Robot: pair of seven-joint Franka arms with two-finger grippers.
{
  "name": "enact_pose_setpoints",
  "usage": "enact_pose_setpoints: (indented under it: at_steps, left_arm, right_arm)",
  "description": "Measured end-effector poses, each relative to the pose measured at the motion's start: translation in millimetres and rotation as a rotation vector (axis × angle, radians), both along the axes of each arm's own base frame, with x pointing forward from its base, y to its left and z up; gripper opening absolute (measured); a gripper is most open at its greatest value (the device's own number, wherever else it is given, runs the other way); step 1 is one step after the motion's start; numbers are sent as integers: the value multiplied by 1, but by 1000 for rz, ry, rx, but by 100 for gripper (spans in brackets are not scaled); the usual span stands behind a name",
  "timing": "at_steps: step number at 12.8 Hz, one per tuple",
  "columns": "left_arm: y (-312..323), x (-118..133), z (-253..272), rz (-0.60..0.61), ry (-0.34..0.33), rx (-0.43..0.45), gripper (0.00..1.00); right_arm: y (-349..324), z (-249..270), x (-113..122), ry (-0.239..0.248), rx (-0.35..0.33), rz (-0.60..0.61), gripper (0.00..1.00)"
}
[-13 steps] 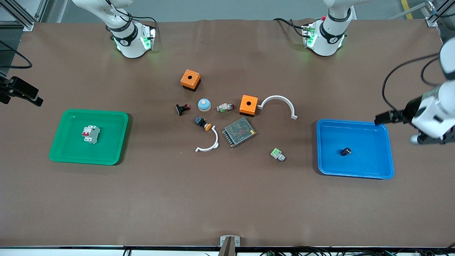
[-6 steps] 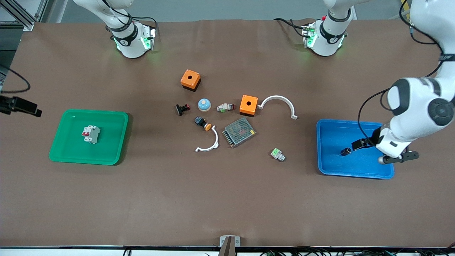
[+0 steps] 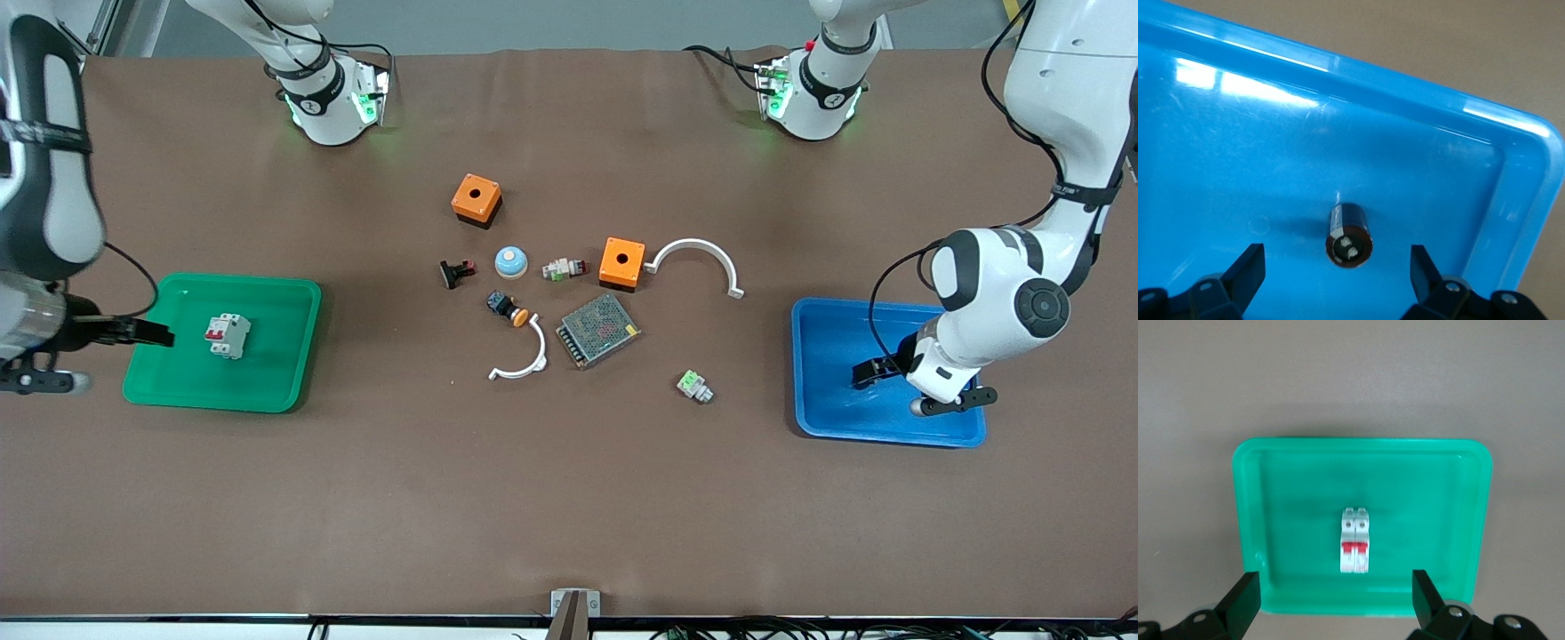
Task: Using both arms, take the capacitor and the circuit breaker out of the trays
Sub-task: 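Grasp the black capacitor with the left gripper while the right gripper grasps the breaker, then lift the capacitor and the breaker out of the trays toward the table middle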
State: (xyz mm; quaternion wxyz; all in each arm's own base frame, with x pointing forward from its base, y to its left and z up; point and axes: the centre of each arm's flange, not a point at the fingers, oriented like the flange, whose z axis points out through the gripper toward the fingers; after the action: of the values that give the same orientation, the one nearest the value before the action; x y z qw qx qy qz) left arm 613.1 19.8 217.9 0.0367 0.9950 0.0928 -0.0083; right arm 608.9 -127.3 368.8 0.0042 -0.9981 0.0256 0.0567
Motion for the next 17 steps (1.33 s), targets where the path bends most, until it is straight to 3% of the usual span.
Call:
enact_pose_setpoints:
  at_steps: [4,6,7,10,15,17]
  left_arm:
    - [-2,-3,-22,1,17,-12,84]
    - [-3,-3,-23,-1,18,-13,62]
    - [-4,-2,-23,-2,17,-14,61]
    - [-4,1,-20,-4,2,-12,33]
    - [-23,17,30,-34,-89,-6,34]
    - [-61,13,61,-31,-76,-3,34]
  right_arm:
    - [3,-72,-27,-7,0,32,100]
    - [-1,-104,-38,-5,-1,34,100]
    - [-4,-117,-43,-5,-1,37,100]
    - [-6,-139,-55,13,3,38,100]
    - [-9,-147,-60,32,7,32,93]
    - [-9,-153,-62,42,9,32,88]
